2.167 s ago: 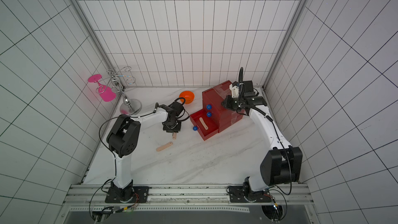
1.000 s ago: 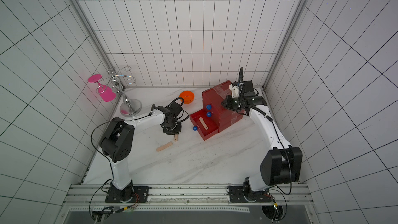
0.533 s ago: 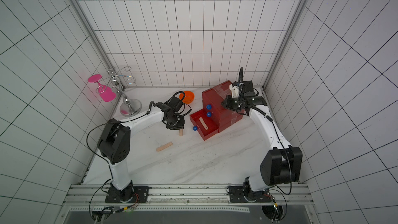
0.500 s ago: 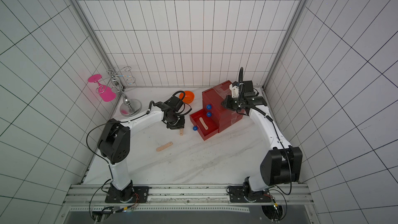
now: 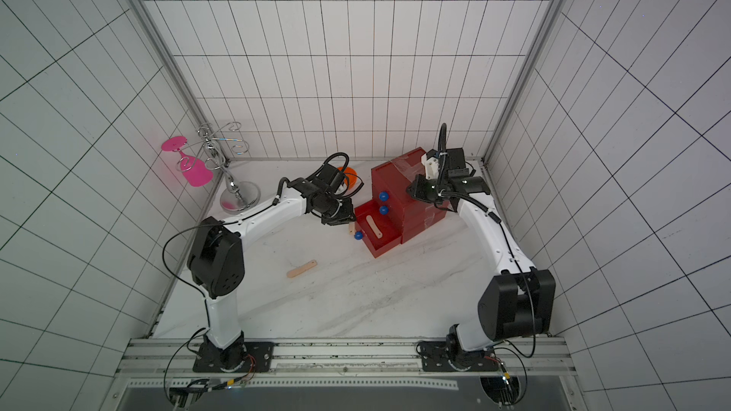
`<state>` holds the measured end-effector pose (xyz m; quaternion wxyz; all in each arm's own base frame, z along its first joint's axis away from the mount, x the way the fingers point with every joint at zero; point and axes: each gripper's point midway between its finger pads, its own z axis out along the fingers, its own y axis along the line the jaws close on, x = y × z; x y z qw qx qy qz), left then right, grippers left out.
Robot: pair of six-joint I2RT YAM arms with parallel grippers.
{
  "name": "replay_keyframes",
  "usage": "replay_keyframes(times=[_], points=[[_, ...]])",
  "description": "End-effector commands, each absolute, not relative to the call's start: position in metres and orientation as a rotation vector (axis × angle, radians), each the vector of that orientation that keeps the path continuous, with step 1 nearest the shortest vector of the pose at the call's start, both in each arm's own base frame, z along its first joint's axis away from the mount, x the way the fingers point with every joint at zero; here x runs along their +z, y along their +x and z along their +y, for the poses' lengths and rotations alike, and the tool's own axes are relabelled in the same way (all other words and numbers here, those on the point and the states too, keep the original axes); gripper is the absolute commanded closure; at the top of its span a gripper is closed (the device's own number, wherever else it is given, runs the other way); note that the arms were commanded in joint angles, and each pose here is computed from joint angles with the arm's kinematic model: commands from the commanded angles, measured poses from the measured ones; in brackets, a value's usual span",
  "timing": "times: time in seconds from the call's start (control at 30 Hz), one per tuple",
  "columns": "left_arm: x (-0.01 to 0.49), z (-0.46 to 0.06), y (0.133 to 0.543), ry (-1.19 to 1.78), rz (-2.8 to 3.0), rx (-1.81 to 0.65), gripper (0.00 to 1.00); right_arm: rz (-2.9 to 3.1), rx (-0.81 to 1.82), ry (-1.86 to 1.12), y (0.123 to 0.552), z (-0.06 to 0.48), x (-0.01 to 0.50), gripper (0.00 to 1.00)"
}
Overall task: Place the fruit knives into the drawer by color
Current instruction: Place the fruit knife in the drawer.
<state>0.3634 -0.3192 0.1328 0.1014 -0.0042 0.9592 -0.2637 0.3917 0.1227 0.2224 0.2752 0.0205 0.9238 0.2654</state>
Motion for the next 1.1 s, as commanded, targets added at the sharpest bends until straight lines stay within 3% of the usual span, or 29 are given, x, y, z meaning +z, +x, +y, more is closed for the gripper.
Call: replay_keyframes(times=[0.0,0.43,1.07], points=[[0.143,-0.343,0.374,-0.032,2.786,-0.891,0.78,3.105,0.505,0.245,0.299,0.101,0.091,0.84],[0.124,-0.379,0.378,-0.062,2.795,-0.949,0.78,3.111,0.507,0.239,0.297,0.102,0.087,0.84],[0.089,-0.391,0.378,-0.065,2.838,-0.922,0.78,3.119,0.512,0.246,0.296,0.102,0.082,0.84]])
